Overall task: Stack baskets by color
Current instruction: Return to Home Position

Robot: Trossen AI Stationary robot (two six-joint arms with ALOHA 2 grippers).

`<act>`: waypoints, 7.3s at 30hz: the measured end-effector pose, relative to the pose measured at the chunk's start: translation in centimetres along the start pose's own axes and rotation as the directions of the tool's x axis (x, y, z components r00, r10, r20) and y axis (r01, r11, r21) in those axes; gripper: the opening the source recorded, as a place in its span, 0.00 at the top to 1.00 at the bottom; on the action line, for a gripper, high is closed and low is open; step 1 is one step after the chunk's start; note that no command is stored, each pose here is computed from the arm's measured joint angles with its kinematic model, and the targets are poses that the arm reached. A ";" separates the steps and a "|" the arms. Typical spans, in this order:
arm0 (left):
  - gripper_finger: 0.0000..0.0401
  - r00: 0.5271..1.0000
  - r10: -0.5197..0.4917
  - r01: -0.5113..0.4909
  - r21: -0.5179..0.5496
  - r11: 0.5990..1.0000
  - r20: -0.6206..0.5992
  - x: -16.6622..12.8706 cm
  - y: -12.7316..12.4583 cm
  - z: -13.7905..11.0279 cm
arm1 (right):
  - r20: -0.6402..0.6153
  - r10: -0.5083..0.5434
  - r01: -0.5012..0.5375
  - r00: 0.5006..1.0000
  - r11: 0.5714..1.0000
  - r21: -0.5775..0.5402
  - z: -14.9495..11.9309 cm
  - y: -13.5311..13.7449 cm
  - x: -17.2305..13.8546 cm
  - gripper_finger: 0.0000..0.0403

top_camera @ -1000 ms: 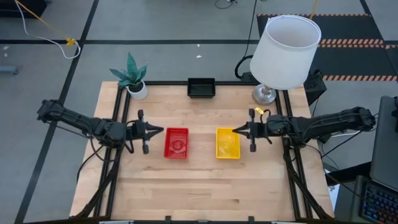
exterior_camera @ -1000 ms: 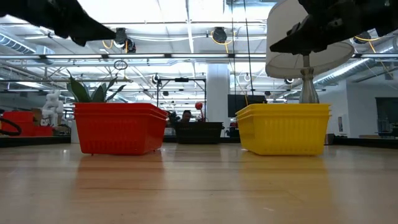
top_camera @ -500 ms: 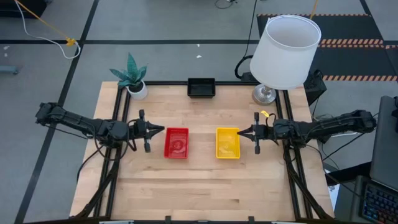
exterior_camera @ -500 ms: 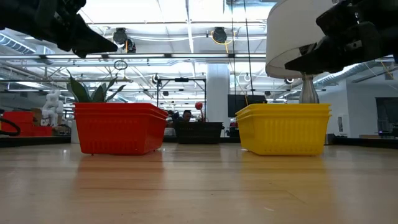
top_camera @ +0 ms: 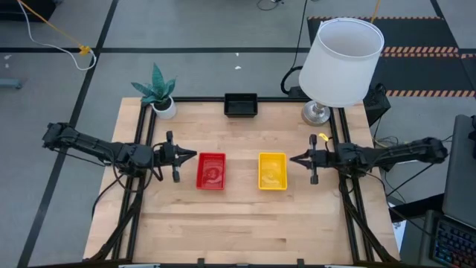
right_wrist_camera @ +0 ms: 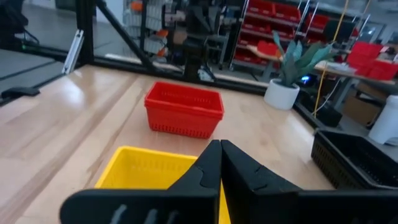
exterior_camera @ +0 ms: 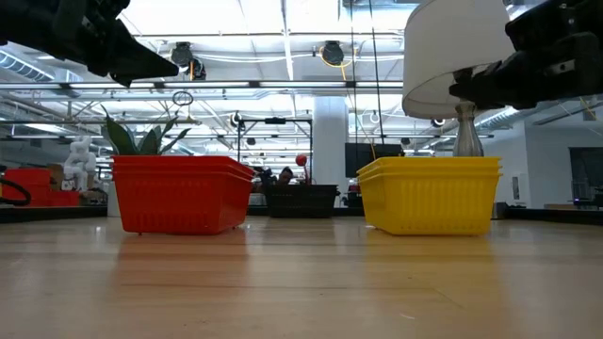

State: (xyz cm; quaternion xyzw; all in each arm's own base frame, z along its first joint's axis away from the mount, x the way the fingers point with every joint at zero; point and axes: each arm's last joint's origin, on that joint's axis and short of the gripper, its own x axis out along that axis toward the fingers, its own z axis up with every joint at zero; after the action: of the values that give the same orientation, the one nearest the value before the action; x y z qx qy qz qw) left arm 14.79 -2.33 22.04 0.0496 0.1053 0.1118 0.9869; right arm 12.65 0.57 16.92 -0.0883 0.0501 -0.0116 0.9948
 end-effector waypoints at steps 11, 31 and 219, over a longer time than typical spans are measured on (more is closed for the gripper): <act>0.94 1.000 0.000 0.000 -0.001 1.000 0.001 0.0 0.0 0.0 | 0.135 -0.024 0.022 0.991 1.000 0.015 0.5 -0.2 -1.4 1.00; 0.94 1.000 0.000 0.000 -0.008 1.000 0.005 0.0 0.0 0.1 | 0.168 -0.031 0.025 0.985 0.999 0.038 0.3 -0.4 -3.1 1.00; 0.94 0.953 -0.168 0.157 0.064 0.986 0.252 -3.2 2.9 -6.3 | 0.107 -0.021 -0.015 0.994 0.948 0.319 -0.4 -0.2 -2.8 1.00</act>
State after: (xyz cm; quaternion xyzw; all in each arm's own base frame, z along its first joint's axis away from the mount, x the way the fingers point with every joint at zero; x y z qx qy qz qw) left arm 9.72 0.20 16.93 0.0761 -0.0168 0.0206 0.9967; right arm 9.81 0.37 16.88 0.0734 -0.0069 -0.0163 0.9971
